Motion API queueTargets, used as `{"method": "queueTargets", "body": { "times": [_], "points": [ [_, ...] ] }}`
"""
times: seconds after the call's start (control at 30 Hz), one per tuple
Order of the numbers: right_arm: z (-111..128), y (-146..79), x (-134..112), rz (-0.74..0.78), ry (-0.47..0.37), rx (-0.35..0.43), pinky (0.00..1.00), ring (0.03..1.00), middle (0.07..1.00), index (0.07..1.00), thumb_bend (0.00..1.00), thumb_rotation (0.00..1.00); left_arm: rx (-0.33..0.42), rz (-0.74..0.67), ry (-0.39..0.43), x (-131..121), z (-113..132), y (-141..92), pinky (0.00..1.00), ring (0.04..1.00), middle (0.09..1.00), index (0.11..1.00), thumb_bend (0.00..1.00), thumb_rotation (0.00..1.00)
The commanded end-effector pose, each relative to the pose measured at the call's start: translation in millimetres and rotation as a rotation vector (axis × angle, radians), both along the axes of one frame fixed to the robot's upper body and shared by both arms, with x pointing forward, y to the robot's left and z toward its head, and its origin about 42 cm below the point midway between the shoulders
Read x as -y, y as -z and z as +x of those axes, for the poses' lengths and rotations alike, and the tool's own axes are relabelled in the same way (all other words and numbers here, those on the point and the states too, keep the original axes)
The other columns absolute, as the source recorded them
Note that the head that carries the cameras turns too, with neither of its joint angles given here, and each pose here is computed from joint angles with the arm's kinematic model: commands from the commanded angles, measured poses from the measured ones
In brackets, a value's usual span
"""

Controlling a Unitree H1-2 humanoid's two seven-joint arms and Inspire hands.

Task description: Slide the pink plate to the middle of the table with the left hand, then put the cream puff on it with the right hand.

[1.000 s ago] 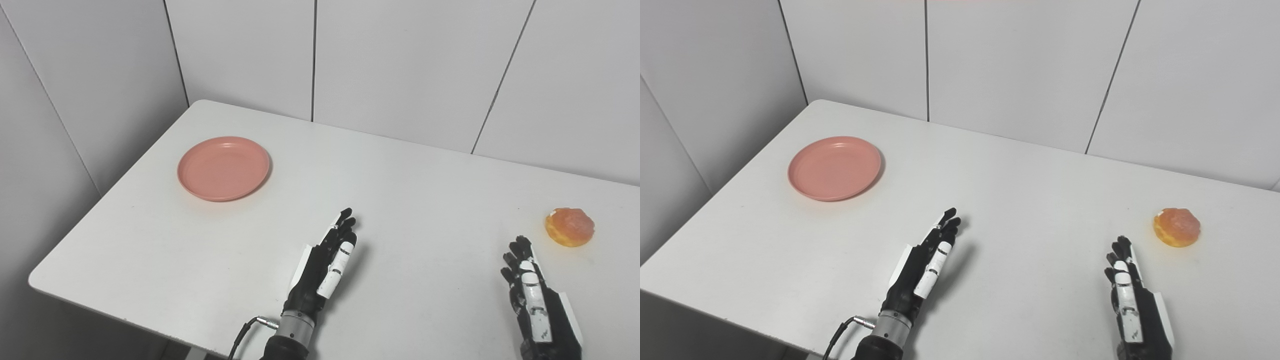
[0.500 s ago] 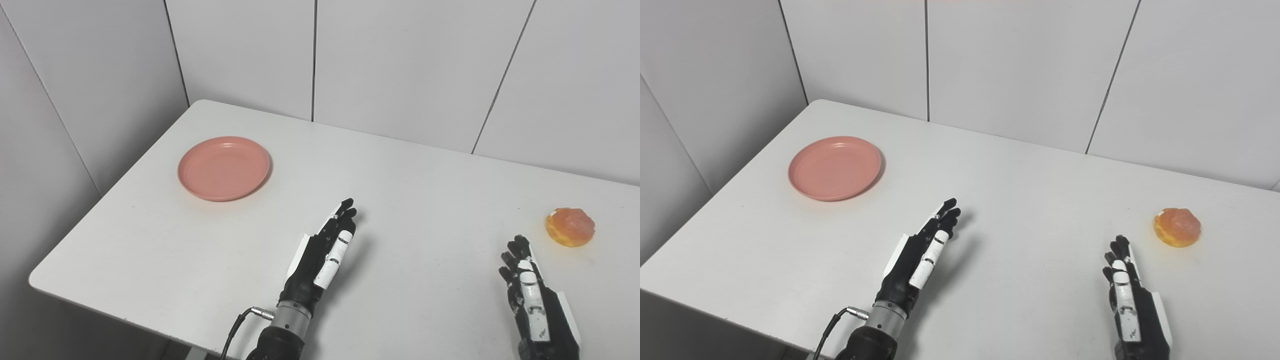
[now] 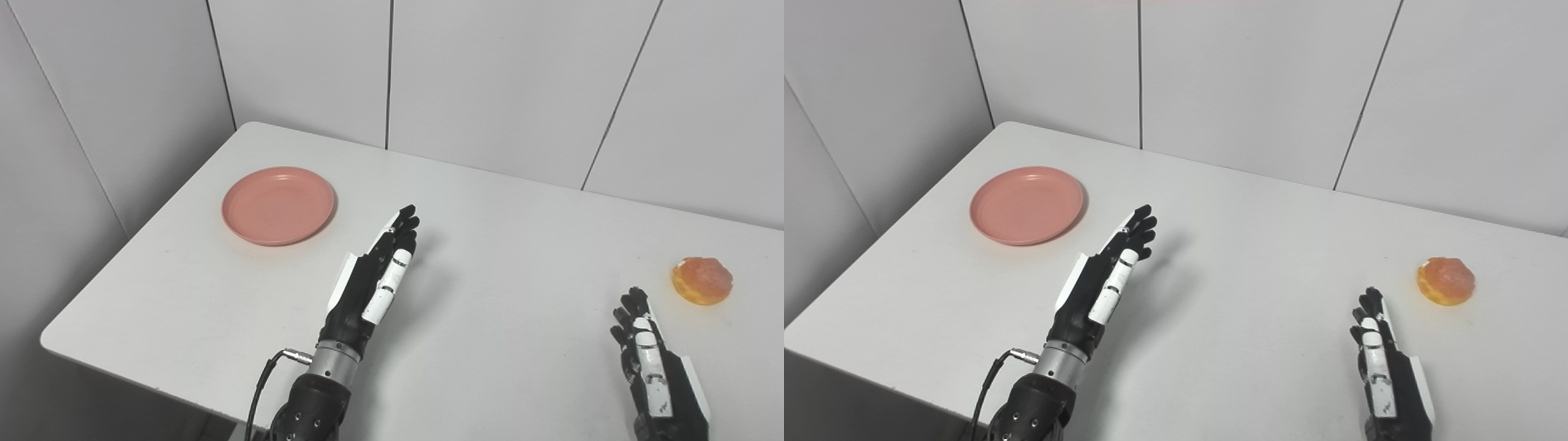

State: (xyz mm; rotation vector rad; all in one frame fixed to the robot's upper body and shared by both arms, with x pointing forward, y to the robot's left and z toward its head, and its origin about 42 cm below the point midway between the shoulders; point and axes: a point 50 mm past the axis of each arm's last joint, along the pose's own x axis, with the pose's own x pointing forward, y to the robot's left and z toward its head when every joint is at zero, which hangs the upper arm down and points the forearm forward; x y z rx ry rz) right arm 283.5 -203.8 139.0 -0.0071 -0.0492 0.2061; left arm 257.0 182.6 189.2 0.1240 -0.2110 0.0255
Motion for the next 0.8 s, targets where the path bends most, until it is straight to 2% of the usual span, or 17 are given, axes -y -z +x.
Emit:
{"method": "queueTargets", "body": {
  "times": [0.0, 0.13, 0.33, 0.5, 0.77],
  "points": [
    [8, -15, -3, 0.019, -0.002, 0.079, 1.00, 1.000, 1.000, 1.000, 0.09, 1.00, 0.101, -0.005, 0.002, -4, 10, -25, 0.88, 0.912, 0.932, 0.918, 0.45, 1.00],
    [9, -15, -3, 0.016, -0.001, 0.079, 1.00, 1.000, 1.000, 1.000, 0.08, 1.00, 0.134, 0.023, -0.035, -16, 21, -37, 0.88, 0.908, 0.930, 0.921, 0.43, 1.00],
    [7, -15, -2, 0.003, -0.005, 0.082, 1.00, 1.000, 1.000, 1.000, 0.09, 1.00, 0.162, 0.027, -0.090, -39, 35, -48, 0.90, 0.905, 0.922, 0.915, 0.46, 1.00],
    [7, -16, -2, 0.018, -0.004, 0.066, 1.00, 1.000, 1.000, 1.000, 0.09, 1.00, 0.176, 0.033, -0.142, -64, 49, -49, 0.90, 0.896, 0.917, 0.909, 0.49, 1.00],
    [7, -16, -1, 0.017, -0.009, 0.066, 1.00, 1.000, 1.000, 1.000, 0.09, 1.00, 0.202, 0.026, -0.208, -98, 65, -55, 0.89, 0.887, 0.903, 0.893, 0.48, 1.00]
  ]
}}
